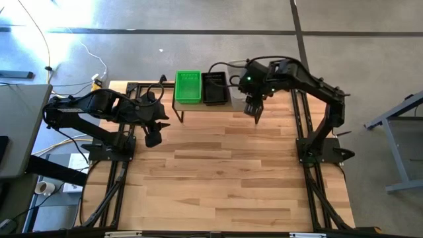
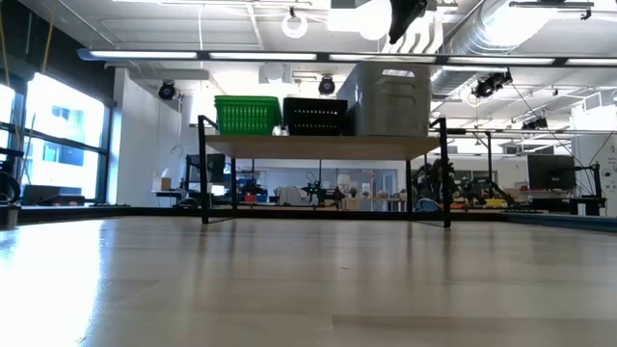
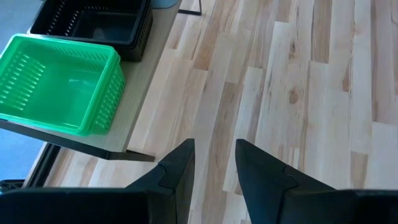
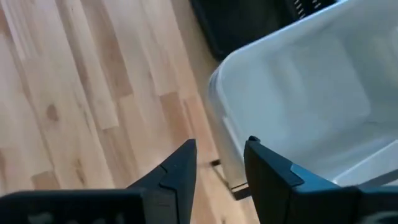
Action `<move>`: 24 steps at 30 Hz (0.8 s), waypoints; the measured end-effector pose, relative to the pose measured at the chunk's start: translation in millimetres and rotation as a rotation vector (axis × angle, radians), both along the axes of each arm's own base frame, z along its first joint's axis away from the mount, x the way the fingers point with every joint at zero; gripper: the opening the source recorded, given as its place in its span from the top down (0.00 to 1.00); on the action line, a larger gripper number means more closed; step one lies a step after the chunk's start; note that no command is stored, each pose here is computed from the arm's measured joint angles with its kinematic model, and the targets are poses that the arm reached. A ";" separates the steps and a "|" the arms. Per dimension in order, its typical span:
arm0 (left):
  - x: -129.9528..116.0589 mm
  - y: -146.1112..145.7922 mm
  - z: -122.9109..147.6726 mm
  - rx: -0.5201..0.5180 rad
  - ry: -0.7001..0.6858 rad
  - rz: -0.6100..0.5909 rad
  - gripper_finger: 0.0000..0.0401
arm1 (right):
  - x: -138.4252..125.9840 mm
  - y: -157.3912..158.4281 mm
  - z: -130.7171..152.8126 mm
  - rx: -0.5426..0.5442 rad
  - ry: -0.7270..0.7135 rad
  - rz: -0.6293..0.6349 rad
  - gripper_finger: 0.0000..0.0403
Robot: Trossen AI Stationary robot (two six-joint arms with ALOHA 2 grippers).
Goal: Stack baskets on shelf by color
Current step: Stack the gray bin on top of the gray bins on the shelf
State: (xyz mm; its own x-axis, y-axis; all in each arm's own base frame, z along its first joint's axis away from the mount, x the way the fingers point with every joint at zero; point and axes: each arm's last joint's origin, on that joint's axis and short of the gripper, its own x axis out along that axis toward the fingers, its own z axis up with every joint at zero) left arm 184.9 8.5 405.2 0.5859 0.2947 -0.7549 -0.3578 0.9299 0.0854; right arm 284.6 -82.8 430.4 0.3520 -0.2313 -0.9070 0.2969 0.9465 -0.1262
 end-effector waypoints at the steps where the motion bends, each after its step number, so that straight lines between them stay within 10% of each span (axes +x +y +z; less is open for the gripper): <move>1: 0.0 0.0 0.0 0.000 0.000 0.000 0.74 | 0.9 1.1 -2.6 0.011 0.008 -0.002 0.71; 8: 0.0 0.0 0.0 0.000 0.000 0.000 0.74 | 12.6 10.3 -28.8 0.134 0.056 0.071 0.71; 24: 0.0 0.0 0.0 0.015 0.008 -0.020 0.74 | 35.3 8.0 -69.3 0.016 0.057 0.075 0.71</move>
